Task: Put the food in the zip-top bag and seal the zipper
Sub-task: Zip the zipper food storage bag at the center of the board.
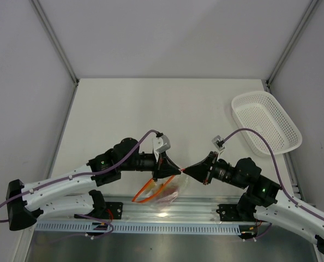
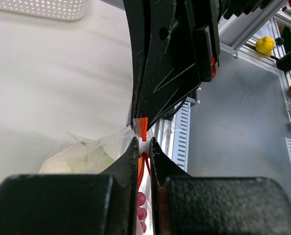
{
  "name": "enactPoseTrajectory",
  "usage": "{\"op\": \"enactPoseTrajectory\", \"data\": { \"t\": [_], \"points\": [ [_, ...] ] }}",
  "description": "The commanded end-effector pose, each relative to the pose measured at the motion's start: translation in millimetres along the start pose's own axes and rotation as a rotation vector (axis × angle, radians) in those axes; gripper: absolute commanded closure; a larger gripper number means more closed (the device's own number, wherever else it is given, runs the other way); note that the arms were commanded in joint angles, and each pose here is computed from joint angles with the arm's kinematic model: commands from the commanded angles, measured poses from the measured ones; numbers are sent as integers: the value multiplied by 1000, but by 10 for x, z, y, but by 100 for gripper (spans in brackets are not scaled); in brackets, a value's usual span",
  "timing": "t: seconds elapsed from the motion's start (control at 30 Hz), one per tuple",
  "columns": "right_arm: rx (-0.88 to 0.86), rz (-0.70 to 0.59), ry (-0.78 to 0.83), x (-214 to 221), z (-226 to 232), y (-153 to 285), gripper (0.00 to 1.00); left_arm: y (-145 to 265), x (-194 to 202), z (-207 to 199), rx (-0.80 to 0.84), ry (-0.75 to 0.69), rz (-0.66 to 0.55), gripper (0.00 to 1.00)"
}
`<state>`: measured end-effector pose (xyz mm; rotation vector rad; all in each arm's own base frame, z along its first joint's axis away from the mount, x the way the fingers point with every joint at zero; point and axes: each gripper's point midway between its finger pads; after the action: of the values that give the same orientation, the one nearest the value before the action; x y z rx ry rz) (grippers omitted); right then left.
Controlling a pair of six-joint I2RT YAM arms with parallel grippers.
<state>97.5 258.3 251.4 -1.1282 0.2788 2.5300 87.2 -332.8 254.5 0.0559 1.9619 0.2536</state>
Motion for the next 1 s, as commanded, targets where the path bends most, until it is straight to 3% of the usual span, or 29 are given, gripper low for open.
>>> {"op": "enactPoseTrajectory", "data": {
  "t": [0.0,0.1,0.23,0.53,0.67,0.8,0.97],
  "points": [
    [-79,-73,60,-226,201,-22,100,85,138,-73,22,42,48,99],
    [-122,1,113,-171,311,-30,100,94,115,-87,25,50,57,99],
    [-55,132,172,-27,202,-27,100,96,2,-128,34,57,54,99],
    [24,331,320,5,164,104,80,69,-5,-86,38,98,83,100],
    [35,427,371,52,136,79,78,49,-14,-76,48,111,87,99],
    [30,480,414,83,115,72,82,30,-25,-92,63,115,86,99],
    [26,547,421,194,51,49,75,36,-39,-100,68,115,86,99]
  ]
}}
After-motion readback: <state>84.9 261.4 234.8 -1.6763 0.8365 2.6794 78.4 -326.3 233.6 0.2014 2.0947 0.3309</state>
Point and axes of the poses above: each gripper's point midway between its finger pads, its own y axis back along the fingers, its own z axis along the line the jaws close on, x = y × z, and after that the axes turned 2 degrees about y, right-handed
